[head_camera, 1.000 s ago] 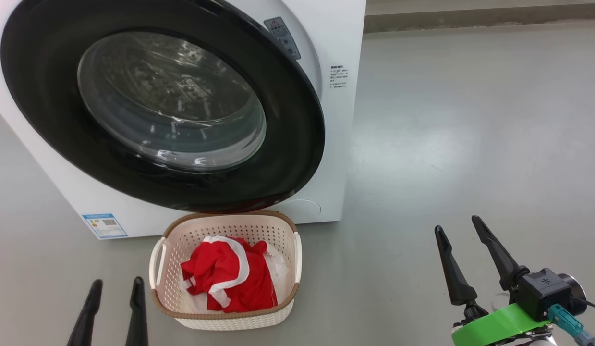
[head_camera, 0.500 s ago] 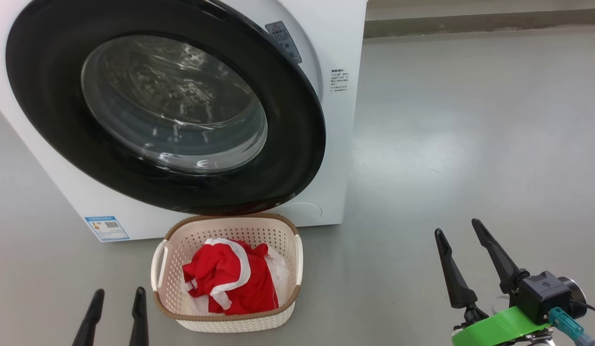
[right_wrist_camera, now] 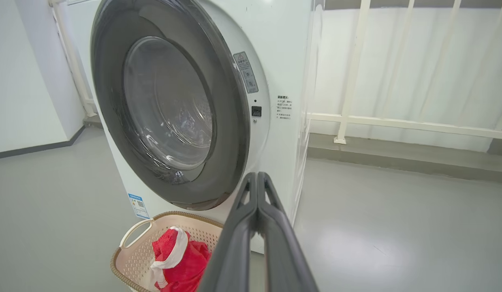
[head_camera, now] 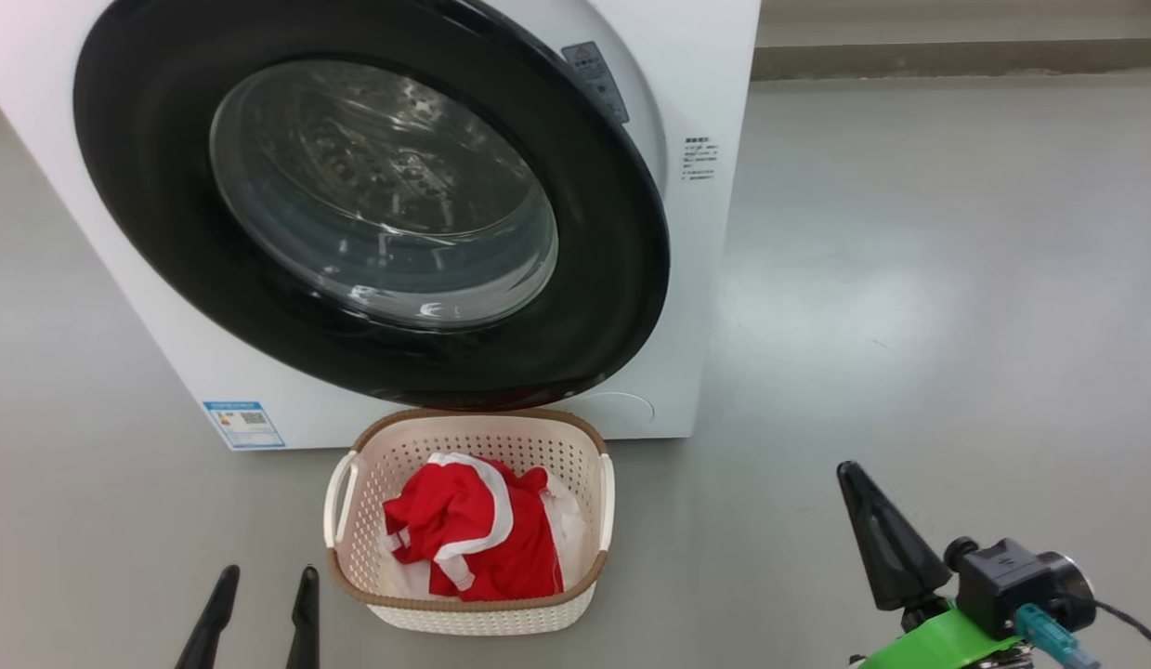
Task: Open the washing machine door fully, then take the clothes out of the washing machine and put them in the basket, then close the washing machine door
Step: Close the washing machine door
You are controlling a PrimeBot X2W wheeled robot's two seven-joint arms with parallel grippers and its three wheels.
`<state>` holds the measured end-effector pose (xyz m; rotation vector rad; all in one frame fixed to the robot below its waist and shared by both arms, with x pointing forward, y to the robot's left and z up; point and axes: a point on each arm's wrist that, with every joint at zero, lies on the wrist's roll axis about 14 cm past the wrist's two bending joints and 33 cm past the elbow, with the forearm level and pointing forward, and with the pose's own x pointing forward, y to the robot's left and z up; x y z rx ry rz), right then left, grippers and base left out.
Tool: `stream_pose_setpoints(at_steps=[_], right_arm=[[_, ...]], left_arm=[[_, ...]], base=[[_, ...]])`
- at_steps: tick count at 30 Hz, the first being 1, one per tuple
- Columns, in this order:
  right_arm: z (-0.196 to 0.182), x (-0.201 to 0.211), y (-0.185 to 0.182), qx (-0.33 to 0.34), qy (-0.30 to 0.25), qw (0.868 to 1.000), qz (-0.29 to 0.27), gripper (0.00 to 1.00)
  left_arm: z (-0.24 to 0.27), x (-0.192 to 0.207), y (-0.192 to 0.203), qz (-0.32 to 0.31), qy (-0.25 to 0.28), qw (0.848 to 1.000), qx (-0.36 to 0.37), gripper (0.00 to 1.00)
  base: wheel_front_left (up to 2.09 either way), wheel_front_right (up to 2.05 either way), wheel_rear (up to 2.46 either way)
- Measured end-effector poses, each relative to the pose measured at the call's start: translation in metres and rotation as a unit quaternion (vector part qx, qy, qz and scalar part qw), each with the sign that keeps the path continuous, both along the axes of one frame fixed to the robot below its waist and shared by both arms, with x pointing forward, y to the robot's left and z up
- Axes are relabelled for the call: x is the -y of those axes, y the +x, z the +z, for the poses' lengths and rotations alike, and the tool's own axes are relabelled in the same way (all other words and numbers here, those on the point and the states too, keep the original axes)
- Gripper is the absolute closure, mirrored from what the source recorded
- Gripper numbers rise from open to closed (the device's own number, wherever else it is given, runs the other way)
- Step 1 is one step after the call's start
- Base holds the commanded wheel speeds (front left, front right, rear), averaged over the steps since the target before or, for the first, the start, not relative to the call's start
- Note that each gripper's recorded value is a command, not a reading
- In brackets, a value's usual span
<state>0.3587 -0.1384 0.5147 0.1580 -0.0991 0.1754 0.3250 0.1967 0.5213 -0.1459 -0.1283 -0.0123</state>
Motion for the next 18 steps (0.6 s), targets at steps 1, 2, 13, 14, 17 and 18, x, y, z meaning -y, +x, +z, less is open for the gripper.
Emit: stream_pose_setpoints(at_steps=[1, 2, 13, 14, 17, 18], right_arm=[[-0.004, -0.005, 0.0, -0.006, -0.004, 1.0, 0.008, 1.0], [-0.007, -0.01, 0.001, -0.01, -0.005, 1.0, 0.015, 1.0], [-0.007, -0.072, 0.037, -0.024, -0.006, 0.994, 0.107, 1.0], [-0.007, -0.076, 0.042, -0.026, -0.005, 0.993, 0.113, 1.0], [-0.001, -0.089, 0.059, -0.023, -0.009, 0.991, 0.13, 1.0], [0.002, -0.093, 0.066, -0.021, -0.012, 0.99, 0.136, 1.0]], left_arm=[[0.0, 0.0, -0.001, 0.0, 0.001, 1.0, 0.0, 0.0], [-0.001, 0.0, -0.002, 0.001, 0.003, 1.0, -0.001, 0.0], [-0.007, -0.005, -0.011, 0.011, 0.0, 1.0, -0.01, 0.0], [-0.008, -0.005, -0.011, 0.011, -0.001, 1.0, -0.012, 0.0], [-0.011, -0.006, -0.011, 0.014, -0.001, 1.0, -0.019, 0.0], [-0.013, -0.006, -0.01, 0.014, -0.001, 1.0, -0.021, 0.0]], base=[[0.0, 0.0, 0.0], [0.0, 0.0, 0.0], [0.0, 0.0, 0.0], [0.0, 0.0, 0.0], [0.0, 0.0, 0.0], [0.0, 0.0, 0.0]])
